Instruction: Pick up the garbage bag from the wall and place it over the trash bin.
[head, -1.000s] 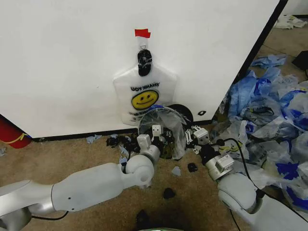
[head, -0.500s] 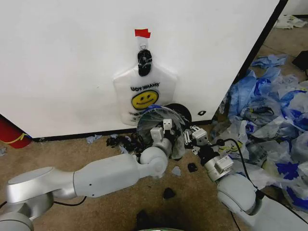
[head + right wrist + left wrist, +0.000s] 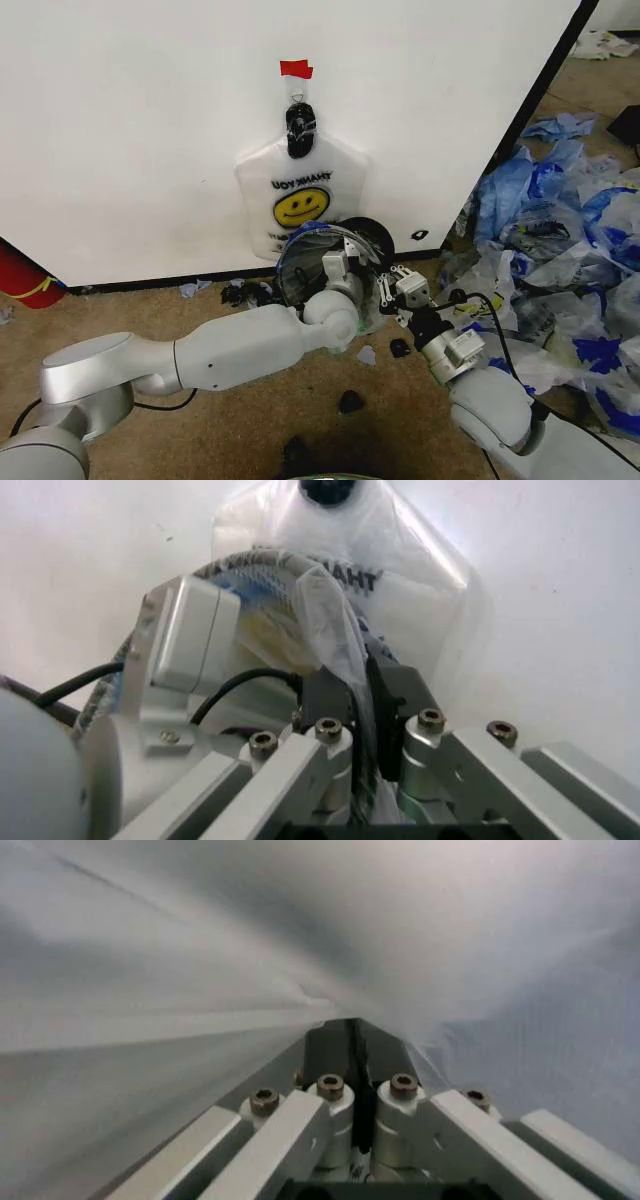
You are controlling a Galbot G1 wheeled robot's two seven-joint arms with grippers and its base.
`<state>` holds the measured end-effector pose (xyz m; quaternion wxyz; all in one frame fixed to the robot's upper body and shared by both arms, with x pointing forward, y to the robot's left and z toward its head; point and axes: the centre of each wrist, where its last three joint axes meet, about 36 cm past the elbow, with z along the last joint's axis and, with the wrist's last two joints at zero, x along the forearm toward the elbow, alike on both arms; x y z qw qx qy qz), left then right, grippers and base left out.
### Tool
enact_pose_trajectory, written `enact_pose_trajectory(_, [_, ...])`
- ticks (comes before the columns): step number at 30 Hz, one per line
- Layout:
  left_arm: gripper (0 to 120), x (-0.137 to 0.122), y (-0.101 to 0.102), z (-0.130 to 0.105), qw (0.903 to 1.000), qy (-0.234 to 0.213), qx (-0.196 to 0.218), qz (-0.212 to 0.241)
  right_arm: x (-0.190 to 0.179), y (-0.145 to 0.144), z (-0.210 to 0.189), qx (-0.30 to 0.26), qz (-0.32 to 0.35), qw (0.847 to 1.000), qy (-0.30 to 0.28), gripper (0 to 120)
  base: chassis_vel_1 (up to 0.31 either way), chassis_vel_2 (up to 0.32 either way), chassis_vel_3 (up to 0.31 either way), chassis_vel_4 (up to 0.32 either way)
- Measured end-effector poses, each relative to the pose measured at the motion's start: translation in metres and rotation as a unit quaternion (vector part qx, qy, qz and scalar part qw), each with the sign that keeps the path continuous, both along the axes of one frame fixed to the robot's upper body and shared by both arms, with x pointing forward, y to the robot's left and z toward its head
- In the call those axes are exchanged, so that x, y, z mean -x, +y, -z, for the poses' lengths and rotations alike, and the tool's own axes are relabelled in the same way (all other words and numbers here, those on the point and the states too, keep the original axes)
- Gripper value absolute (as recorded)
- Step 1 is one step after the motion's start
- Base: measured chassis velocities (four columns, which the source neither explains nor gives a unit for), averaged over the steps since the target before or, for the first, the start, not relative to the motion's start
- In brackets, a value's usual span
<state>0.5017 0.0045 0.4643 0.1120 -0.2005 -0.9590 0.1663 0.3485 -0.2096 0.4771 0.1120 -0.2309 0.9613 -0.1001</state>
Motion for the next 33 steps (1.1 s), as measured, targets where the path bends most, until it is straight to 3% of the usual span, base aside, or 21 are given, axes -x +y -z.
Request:
enact_pose_trajectory(6, [0,0.023,0.005,0.006,0.9996,0.012,-0.018,0.017,0.0,0.001,0.002,-0.003,0.0,1.0,0.002,0,0.0,0.0,0.0,0.0])
enact_pose_trajectory(13, [0,0.031,0.004,0.012,0.999,0.016,-0.034,0.023,0.0,0.001,0.003,-0.002,-0.002,1.0,0.002,0,0.0,0.0,0.0,0.0])
enact_pose_trajectory(20, [0,0.0,-0.009,0.0,0.9994,0.004,-0.03,-0.02,0.01,0.002,0.003,-0.004,-0.012,1.0,0.003,0,0.0,0.0,0.0,0.0])
enact_pose_trajectory(26, [0,-0.008,-0.005,-0.007,0.9989,-0.003,-0.033,-0.032,0.012,0.005,0.006,-0.008,-0.013,1.0,0.004,0,0.0,0.0,0.0,0.0])
enact_pose_trajectory(33, [0,0.022,0.002,0.006,0.9987,0.019,-0.046,-0.01,0.009,0.004,0.009,-0.008,-0.012,1.0,0.01,0,0.0,0.0,0.0,0.0])
